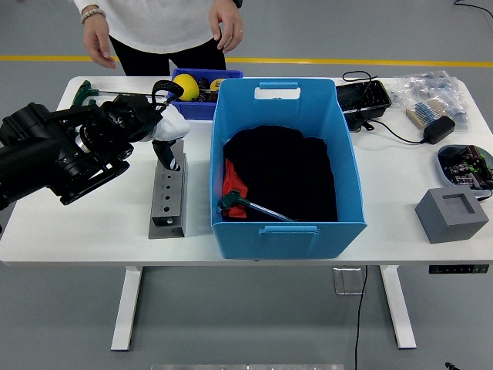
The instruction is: Lift tool from toolbox,place it in box,lift tool from toolbox,place it in box
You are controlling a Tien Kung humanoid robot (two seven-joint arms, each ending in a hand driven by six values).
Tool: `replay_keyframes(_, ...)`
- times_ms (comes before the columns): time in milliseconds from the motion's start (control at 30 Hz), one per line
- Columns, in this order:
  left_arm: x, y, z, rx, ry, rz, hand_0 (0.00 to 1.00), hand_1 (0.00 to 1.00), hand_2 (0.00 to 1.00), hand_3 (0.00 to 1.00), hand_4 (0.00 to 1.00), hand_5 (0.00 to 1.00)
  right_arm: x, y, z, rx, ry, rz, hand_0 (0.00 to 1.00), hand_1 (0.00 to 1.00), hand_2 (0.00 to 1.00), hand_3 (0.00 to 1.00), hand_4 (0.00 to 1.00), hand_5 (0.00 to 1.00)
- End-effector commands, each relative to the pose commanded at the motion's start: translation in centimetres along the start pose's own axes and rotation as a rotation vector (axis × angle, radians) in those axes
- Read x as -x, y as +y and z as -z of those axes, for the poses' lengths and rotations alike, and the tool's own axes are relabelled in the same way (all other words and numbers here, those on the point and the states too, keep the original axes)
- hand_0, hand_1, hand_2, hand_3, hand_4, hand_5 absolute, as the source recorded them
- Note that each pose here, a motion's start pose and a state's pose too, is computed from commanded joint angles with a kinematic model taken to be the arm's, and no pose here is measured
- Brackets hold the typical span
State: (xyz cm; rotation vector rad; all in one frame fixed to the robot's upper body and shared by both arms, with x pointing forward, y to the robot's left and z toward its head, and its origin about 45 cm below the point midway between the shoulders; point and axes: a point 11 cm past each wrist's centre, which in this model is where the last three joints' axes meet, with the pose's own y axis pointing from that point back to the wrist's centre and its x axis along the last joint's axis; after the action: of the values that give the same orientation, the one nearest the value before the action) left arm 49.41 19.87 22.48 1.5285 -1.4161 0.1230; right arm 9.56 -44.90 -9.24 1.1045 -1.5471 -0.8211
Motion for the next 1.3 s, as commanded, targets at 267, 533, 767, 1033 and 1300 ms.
replay_keyframes(267, -0.4, 0.0, 0.1, 0.006, -0.005, -0.034, 0.373, 0.206, 0.184, 0.207, 0.863, 0.51, 0.0, 0.0, 0.0, 0.0, -0.005, 0.0, 0.684, 0.641, 0.706, 0.573, 0.78, 0.728)
replay_keyframes(533, -1.3, 0.1, 0.3, 0.014, 0.002, -0.09, 0.328, 0.175, 0.16, 0.174, 0.849, 0.46, -0.1, 0.0, 0.2, -0.002, -0.011, -0.002, 0.683, 0.641, 0.706, 0.573, 0.78, 0.727)
replay_keyframes(767, -2.2, 0.4, 0.8, 0.027, 0.018, -0.16, 0.199, 0.062, 0.093, 0.101, 0.757, 0.302, -0.1, 0.0, 0.1, 0.0, -0.014, -0.003, 0.677, 0.641, 0.706, 0.574, 0.78, 0.725)
replay_keyframes(1033, -3.5, 1.0, 1.6, 0.044, 0.073, -0.257, 0.177, 0.036, 0.072, 0.086, 0.766, 0.342, -0.1, 0.0, 0.0, 0.002, -0.014, -0.002, 0.68, 0.641, 0.706, 0.573, 0.78, 0.726)
replay_keyframes(1300, -4.3, 1.4, 2.3, 0.056, 0.121, -0.327, 0.177, 0.02, 0.057, 0.077, 0.764, 0.35, 0.0, 0.0, -0.2, 0.006, -0.016, 0.0, 0.682, 0.64, 0.706, 0.573, 0.78, 0.728)
